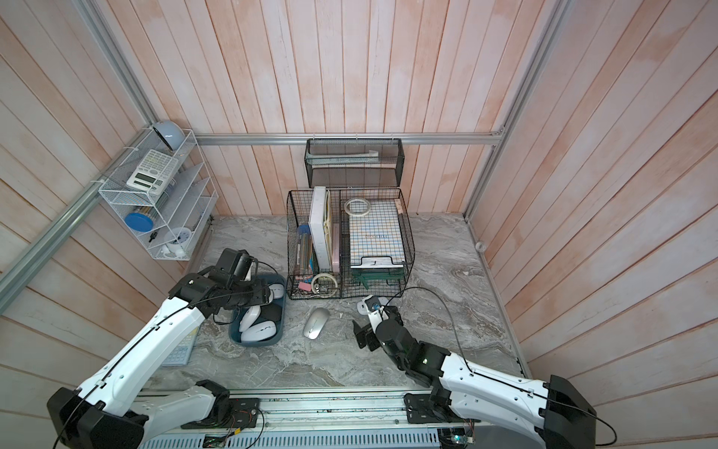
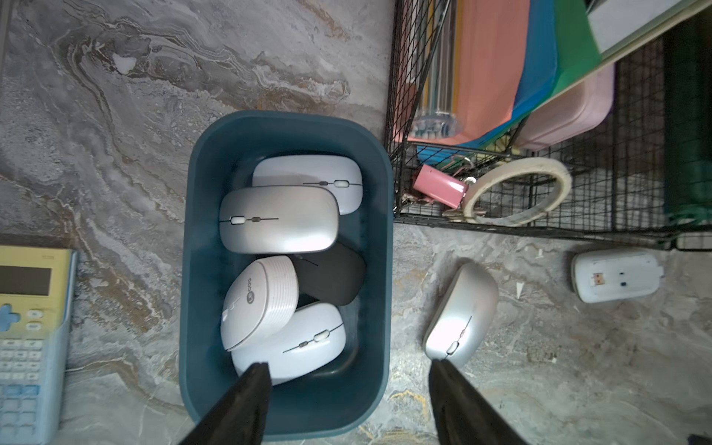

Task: Put the mouse in the storage box
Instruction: Place the mouse in the storage box, then pick up the mouse from the center of the board.

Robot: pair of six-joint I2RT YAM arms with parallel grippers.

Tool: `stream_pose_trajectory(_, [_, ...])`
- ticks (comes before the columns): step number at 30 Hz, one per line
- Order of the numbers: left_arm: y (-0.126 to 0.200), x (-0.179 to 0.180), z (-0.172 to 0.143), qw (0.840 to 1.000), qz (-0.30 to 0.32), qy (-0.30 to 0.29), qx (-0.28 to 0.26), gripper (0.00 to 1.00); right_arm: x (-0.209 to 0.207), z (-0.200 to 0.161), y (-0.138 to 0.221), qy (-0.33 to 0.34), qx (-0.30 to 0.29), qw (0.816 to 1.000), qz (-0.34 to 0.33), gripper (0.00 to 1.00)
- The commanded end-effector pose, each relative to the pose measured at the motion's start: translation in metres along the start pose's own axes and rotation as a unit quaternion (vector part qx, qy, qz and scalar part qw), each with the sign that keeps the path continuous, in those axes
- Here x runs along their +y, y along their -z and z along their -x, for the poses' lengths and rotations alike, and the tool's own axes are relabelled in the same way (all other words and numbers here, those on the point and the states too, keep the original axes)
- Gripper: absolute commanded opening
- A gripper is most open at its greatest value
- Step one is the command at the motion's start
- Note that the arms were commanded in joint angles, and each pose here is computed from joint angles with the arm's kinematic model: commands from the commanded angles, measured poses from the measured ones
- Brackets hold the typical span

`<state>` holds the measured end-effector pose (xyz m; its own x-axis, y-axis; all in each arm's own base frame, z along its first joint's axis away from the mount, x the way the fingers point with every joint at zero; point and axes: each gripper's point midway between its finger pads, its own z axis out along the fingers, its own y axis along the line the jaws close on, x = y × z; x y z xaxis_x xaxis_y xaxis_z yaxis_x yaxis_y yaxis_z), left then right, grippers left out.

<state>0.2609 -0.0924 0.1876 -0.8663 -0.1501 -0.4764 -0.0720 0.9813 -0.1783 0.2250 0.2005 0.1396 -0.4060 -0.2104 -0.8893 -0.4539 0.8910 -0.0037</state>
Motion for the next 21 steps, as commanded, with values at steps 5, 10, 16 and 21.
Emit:
stream_pose_trajectory(5, [0.005, -0.025, -0.022, 0.992, -0.12, 0.018, -0.017, 0.7, -0.055, -0.03, -0.014, -0.142, 0.105, 0.981, -0.079, 0.98])
stream_pose_trajectory(10, [0.01, -0.028, -0.019, 0.991, -0.131, 0.013, -0.027, 0.71, -0.057, -0.04, -0.026, -0.16, 0.137, 0.974, -0.082, 0.98])
stream_pose_trajectory(16, [0.001, -0.027, -0.024, 0.992, -0.126, 0.013, -0.01, 0.71, -0.064, -0.041, -0.048, -0.196, 0.154, 0.966, -0.064, 0.98])
stream_pose_trajectory(21, [0.003, -0.027, -0.024, 0.991, -0.128, 0.013, -0.016, 0.7, -0.061, -0.046, -0.071, -0.209, 0.17, 0.962, -0.04, 0.98])
